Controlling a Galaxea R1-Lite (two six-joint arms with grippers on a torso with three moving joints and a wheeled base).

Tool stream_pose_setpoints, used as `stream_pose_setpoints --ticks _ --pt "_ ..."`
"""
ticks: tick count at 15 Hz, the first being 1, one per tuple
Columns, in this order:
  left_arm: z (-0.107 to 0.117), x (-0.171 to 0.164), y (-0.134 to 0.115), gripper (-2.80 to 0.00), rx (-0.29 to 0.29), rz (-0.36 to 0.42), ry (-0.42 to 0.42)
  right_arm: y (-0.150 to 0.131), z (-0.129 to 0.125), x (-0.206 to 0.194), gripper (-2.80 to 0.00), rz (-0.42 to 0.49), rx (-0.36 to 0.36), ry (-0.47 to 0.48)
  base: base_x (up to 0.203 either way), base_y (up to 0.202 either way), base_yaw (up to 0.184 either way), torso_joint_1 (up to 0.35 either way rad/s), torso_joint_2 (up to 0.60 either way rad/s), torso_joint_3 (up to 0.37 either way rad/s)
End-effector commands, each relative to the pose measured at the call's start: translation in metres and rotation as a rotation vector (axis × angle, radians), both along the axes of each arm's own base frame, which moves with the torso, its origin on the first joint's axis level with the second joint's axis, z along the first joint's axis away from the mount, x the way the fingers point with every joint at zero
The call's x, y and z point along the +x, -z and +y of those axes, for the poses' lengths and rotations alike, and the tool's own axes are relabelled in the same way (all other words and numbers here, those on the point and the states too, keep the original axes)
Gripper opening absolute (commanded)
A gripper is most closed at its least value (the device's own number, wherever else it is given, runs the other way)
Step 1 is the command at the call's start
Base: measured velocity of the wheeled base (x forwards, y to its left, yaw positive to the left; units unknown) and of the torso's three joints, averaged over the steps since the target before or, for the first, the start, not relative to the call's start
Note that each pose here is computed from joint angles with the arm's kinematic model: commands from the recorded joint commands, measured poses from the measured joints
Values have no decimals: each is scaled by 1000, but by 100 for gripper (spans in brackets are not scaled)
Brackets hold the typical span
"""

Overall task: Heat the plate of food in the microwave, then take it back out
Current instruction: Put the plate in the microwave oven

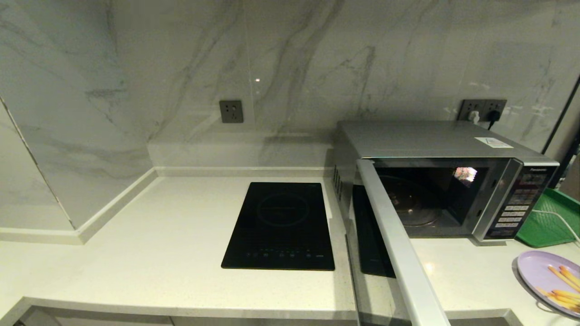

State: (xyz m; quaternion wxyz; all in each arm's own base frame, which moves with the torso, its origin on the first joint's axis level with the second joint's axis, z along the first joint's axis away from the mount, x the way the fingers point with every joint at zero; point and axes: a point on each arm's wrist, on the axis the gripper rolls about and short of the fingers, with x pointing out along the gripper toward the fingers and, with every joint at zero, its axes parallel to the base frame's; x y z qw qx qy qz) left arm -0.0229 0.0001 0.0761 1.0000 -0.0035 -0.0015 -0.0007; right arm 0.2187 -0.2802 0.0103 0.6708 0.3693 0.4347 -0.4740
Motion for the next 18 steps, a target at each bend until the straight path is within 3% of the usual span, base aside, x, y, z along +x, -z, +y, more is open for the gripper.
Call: stream_pose_setpoints --ticks 1,2,18 --pt "0 0 0 -280 1 0 0 2 0 1 0 2 3 0 0 0 0 0 0 0" --pt "0 0 0 -280 -1 0 0 2 0 1 -280 2 3 0 0 0 0 0 0 0" --pt "0 0 0 -280 -1 0 0 -6 3 -2 -280 -14 -5 8 0 0 0 0 0 0"
